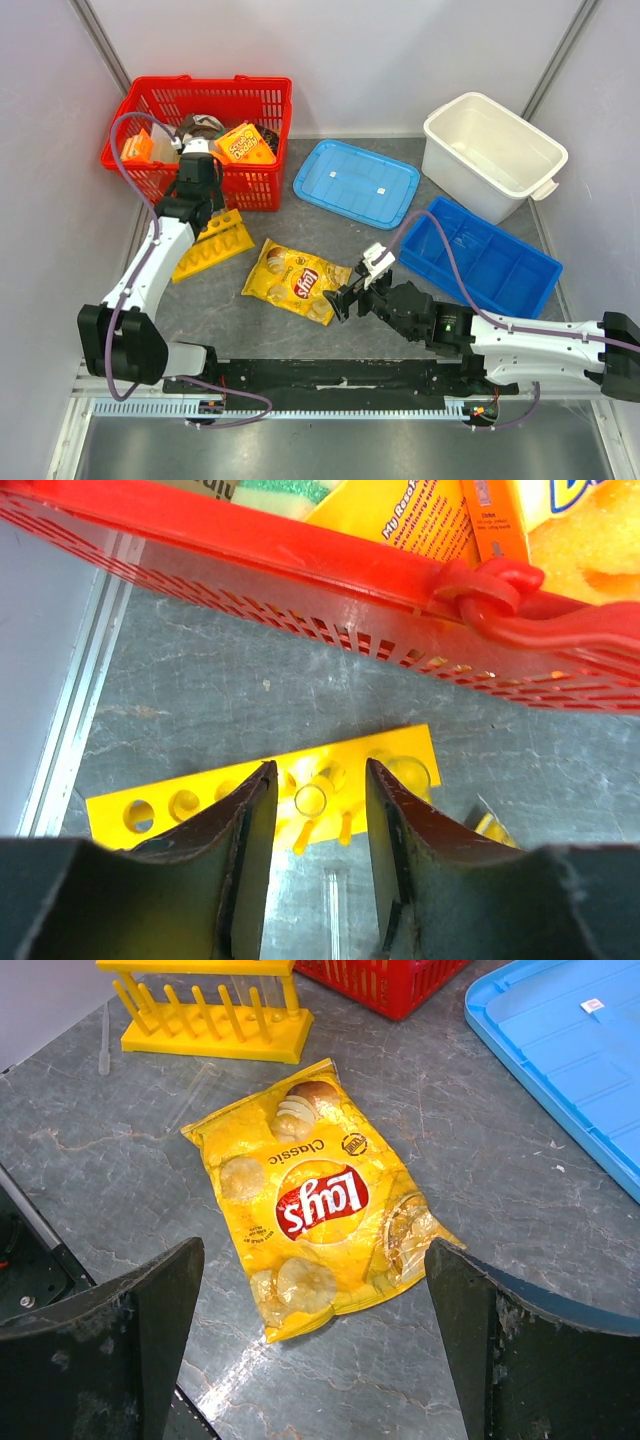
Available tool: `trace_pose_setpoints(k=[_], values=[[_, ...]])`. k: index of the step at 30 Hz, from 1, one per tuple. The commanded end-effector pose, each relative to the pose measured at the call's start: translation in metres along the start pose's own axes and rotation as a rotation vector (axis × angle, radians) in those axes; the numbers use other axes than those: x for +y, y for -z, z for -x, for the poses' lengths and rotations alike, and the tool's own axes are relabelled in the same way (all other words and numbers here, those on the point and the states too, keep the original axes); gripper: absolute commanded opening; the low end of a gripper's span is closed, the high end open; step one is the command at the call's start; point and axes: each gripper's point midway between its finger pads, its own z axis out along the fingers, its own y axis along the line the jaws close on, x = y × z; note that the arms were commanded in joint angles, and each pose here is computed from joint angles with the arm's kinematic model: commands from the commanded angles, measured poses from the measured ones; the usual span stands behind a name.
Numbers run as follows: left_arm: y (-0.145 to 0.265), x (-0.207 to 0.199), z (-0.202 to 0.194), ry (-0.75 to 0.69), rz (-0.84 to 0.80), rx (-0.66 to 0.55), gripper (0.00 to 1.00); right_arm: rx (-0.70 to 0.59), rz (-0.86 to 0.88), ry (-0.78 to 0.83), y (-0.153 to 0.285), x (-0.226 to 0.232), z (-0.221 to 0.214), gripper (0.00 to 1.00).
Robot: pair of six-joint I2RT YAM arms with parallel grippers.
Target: Organize the chemistry lab equipment
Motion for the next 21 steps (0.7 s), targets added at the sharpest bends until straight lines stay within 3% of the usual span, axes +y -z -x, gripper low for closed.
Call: trace_pose_setpoints(k=[1, 13, 21], values=[[0.036, -0.002, 0.013, 0.082, -0.071, 0.009, 0.48, -0.031, -0.009, -0.029, 0.002, 0.001, 0.015, 0.98], [0.086, -0.027, -0.077, 0.224, -0.296, 0.249, 0.47, 0.031, -0.079, -0.061, -0.007, -0.003, 0.003, 0.98], [0.071, -0.038, -0.129, 0.324, -0.28, 0.394, 0.47, 0.081, -0.174, -0.079, -0.01, -0.012, 0.0, 0.98]])
